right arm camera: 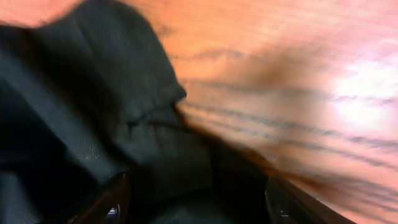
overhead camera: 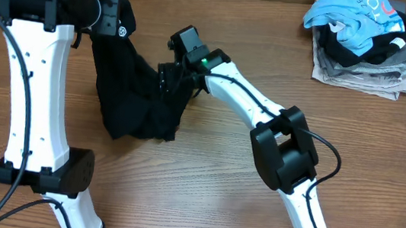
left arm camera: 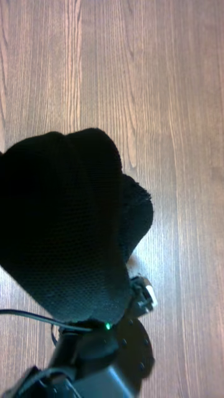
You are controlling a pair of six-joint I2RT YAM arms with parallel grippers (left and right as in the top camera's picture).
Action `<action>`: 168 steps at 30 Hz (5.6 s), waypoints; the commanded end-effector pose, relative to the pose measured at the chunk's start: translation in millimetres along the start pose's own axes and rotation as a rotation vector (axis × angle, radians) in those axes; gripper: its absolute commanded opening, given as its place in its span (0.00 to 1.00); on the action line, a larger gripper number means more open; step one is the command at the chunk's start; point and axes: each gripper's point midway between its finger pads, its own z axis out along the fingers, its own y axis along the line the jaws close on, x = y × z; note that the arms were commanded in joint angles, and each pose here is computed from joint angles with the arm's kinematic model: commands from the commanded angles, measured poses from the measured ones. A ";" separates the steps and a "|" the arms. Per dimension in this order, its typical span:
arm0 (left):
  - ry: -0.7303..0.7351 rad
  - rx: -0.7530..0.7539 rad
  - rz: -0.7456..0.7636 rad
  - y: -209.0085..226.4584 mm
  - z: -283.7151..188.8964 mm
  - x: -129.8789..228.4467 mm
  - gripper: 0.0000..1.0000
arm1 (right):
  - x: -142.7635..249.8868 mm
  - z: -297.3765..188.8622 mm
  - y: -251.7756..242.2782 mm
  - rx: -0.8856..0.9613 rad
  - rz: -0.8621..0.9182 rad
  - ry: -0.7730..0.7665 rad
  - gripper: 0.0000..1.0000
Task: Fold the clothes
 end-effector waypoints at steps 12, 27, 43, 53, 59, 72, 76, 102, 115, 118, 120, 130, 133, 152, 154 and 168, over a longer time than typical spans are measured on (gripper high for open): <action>0.038 0.006 -0.014 -2.0 19.0 -1.3 0.04 | 62.2 -19.4 -25.9 0.000 0.199 0.344 0.35; 0.138 0.078 -0.010 -19.1 59.8 3.4 0.04 | 61.1 -109.1 -212.9 0.123 0.492 0.410 0.25; 0.156 0.060 -0.038 -5.2 68.6 4.1 0.04 | 45.5 -43.3 -43.5 -0.133 0.281 0.363 0.62; 0.156 0.060 -0.021 -4.4 68.7 4.0 0.04 | 40.8 -24.2 -15.6 -0.083 0.235 0.295 0.45; 0.155 0.056 -0.016 -3.7 68.7 4.0 0.04 | 30.4 -24.8 -34.3 -0.031 0.259 0.253 0.11; -0.093 0.048 -0.069 18.5 7.6 -32.9 0.04 | -42.6 -156.6 -97.1 -0.008 0.281 0.036 0.04; -0.257 0.023 -0.108 40.0 -41.9 -47.5 0.04 | -59.4 -250.0 -121.2 0.016 0.288 -0.090 0.04; -0.344 0.283 -0.025 0.4 -103.5 -30.2 0.04 | 35.6 -430.8 -140.9 0.169 0.387 -0.211 0.04; -0.138 0.357 0.155 -49.6 -7.4 -36.8 0.04 | 75.1 -349.9 -181.8 0.194 0.478 -0.006 0.04; -0.121 0.356 0.182 -56.9 -0.4 -35.6 0.04 | 83.7 -334.1 -188.6 0.194 0.494 0.024 0.04; -0.120 0.354 0.198 -60.2 -0.2 -34.9 0.04 | 90.7 -323.8 -192.5 0.193 0.504 0.046 0.13; -0.112 0.361 0.208 -64.6 0.7 -32.9 0.04 | 109.1 -281.8 -211.3 0.194 0.564 0.070 0.04; -0.112 0.361 0.208 -64.5 0.7 -32.9 0.04 | 108.8 -272.4 -215.2 0.190 0.557 0.055 0.04; -0.453 0.125 0.228 -19.2 -111.7 -50.1 0.07 | 29.6 -499.9 -179.6 0.316 0.405 -0.497 0.04; -0.512 0.071 0.214 -7.7 -141.1 -43.2 0.10 | 37.2 -526.1 -173.0 0.335 0.412 -0.529 0.04; -0.806 -0.124 0.103 41.4 -287.6 35.8 0.13 | 107.4 -652.0 -80.7 0.409 0.321 -0.872 0.04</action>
